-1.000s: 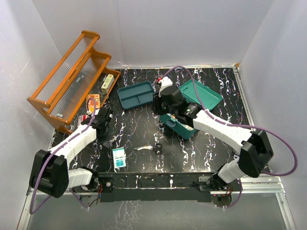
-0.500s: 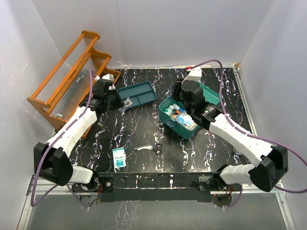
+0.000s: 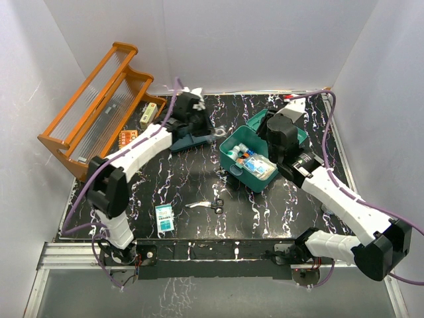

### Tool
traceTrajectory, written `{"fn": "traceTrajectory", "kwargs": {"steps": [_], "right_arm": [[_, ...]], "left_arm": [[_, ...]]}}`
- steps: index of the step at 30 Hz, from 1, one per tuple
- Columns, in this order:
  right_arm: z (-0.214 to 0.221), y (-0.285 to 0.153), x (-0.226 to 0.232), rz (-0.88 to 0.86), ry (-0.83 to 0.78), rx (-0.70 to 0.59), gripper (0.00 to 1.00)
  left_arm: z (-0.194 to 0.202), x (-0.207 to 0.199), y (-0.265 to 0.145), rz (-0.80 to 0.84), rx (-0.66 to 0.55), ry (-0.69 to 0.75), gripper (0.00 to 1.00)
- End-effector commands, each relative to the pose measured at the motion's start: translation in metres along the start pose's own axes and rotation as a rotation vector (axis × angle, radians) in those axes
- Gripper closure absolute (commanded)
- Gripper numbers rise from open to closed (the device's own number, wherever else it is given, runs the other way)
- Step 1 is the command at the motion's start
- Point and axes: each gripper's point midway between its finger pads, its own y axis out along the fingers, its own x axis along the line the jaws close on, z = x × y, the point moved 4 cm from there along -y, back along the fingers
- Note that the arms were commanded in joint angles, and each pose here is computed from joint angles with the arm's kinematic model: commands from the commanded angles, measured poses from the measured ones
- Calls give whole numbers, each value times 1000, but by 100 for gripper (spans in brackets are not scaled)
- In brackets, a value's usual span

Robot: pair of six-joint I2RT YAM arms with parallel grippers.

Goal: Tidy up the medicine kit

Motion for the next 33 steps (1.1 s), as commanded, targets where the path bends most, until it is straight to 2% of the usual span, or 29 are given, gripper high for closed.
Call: {"fn": "traceTrajectory", "kwargs": {"steps": [1, 6, 9, 13, 17, 21, 29, 33], "right_arm": [[-15, -2, -24, 80, 31, -57, 69], [-18, 2, -39, 93, 27, -50, 69], [-14, 6, -27, -28, -21, -6, 69], [13, 18, -1, -199, -79, 141, 66], [47, 31, 19, -297, -117, 300, 56], [72, 47, 21, -237, -103, 416, 54], [117, 66, 14, -32, 65, 541, 55], [136, 75, 22, -9, 112, 591, 54]], "left_arm": [[-18, -29, -5, 50, -45, 97, 91], [-15, -36, 7, 15, -43, 113, 92], [-13, -22, 8, -82, -46, 86, 92], [-9, -17, 0, -94, -47, 89, 86], [-9, -2, -9, -151, -66, 67, 79], [-11, 23, -20, -214, -74, 16, 77], [-14, 71, -39, -291, -68, -74, 74], [-13, 85, -48, -309, -63, -91, 73]]}}
